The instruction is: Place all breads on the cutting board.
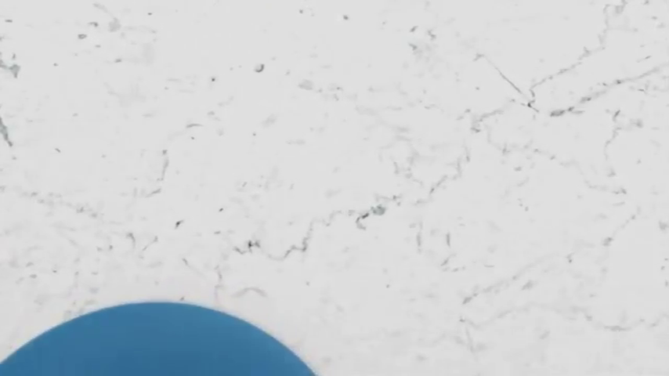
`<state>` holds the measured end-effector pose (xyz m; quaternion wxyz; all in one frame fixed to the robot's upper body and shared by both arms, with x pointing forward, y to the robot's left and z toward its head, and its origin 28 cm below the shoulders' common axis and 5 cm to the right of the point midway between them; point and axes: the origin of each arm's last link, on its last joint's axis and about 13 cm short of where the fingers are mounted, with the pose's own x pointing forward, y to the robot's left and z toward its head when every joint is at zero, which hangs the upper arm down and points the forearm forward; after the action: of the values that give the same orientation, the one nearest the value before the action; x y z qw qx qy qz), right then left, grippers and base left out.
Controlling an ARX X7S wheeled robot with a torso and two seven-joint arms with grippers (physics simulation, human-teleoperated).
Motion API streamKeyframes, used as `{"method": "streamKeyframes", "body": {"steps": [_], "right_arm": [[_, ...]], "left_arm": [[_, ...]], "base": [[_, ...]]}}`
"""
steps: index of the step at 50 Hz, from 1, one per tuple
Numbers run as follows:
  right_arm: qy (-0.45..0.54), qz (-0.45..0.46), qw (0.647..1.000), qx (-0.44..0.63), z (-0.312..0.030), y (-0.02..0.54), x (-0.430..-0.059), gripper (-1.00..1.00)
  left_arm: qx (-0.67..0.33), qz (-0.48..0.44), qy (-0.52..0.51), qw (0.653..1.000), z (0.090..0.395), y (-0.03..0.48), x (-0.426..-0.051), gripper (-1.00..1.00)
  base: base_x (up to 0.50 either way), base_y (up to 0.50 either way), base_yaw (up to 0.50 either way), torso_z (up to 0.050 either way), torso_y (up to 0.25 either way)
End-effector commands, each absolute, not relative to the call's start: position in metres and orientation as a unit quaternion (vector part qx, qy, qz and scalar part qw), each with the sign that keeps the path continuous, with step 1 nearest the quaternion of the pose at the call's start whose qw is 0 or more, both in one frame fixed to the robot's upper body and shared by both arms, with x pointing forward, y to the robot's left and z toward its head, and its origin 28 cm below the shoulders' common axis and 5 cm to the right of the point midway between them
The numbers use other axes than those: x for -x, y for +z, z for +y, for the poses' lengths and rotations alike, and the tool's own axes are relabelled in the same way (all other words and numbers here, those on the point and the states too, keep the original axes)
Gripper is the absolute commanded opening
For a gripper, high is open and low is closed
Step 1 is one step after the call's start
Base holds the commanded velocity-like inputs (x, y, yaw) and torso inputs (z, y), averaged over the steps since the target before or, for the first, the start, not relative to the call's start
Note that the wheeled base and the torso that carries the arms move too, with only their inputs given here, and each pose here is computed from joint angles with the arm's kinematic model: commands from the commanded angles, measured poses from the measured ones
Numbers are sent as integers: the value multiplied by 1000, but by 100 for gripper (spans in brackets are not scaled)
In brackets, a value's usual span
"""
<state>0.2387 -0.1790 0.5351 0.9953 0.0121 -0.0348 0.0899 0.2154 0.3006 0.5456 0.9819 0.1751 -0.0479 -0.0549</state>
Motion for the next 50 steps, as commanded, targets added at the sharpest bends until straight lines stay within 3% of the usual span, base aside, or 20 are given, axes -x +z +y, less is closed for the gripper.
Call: {"method": "streamKeyframes", "body": {"steps": [1, 20, 50], "right_arm": [[86, -29, 994, -60, -156, 530, -283, -100], [119, -9, 986, -115, -107, 501, -349, -100], [192, 39, 969, -150, -59, 441, -385, -100]], "left_arm": [[-163, -47, -57, 984, 303, 539, -220, -100], [-154, -41, -62, 985, 304, 526, -225, -100], [-145, -29, -55, 987, 316, 511, -231, -100]], "base": [[322, 7, -34, 0, -15], [328, 6, -35, 0, -15], [343, 6, -37, 0, -15]]}}
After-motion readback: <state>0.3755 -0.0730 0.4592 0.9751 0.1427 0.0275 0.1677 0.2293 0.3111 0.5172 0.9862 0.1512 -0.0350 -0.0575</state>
